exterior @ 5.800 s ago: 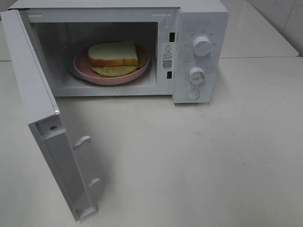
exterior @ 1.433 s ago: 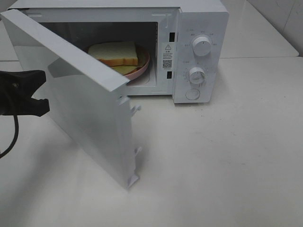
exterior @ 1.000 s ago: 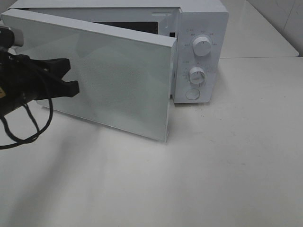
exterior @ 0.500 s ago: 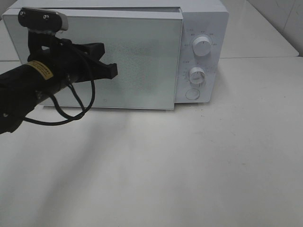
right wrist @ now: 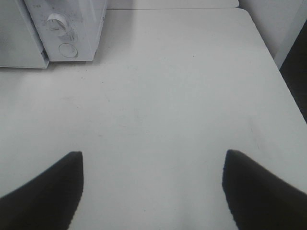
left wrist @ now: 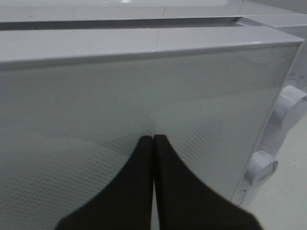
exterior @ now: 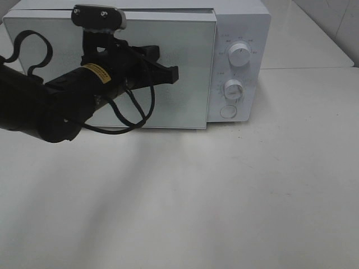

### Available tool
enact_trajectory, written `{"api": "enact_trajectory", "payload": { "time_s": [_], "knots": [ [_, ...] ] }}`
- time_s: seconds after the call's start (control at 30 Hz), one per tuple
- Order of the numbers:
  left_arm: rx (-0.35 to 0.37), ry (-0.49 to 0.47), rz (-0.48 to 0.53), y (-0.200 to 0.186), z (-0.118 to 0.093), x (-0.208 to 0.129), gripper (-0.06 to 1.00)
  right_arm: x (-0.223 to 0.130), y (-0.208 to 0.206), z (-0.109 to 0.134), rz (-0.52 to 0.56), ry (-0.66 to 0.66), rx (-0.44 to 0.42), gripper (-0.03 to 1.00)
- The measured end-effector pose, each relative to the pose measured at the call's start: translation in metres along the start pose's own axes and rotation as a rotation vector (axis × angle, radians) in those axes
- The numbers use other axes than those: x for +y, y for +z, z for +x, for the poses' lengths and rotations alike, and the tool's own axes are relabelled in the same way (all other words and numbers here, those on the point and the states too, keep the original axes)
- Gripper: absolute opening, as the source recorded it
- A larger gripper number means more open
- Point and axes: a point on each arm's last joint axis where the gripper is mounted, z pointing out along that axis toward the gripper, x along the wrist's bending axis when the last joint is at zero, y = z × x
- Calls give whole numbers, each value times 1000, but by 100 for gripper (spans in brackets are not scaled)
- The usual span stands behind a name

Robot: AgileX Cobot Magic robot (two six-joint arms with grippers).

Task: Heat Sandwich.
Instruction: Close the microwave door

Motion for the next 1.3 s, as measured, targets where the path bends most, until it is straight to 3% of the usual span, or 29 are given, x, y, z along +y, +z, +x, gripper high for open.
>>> {"api": "enact_trajectory", "payload": {
  "time_s": [0.5,1.3],
  "knots": [
    [-65,36,32,36,-23,-1,0,0,0,0,0,1,2,77],
    [-73,46,49,44,-26,1,0,0,0,0,0,1,2,77]
  ]
}}
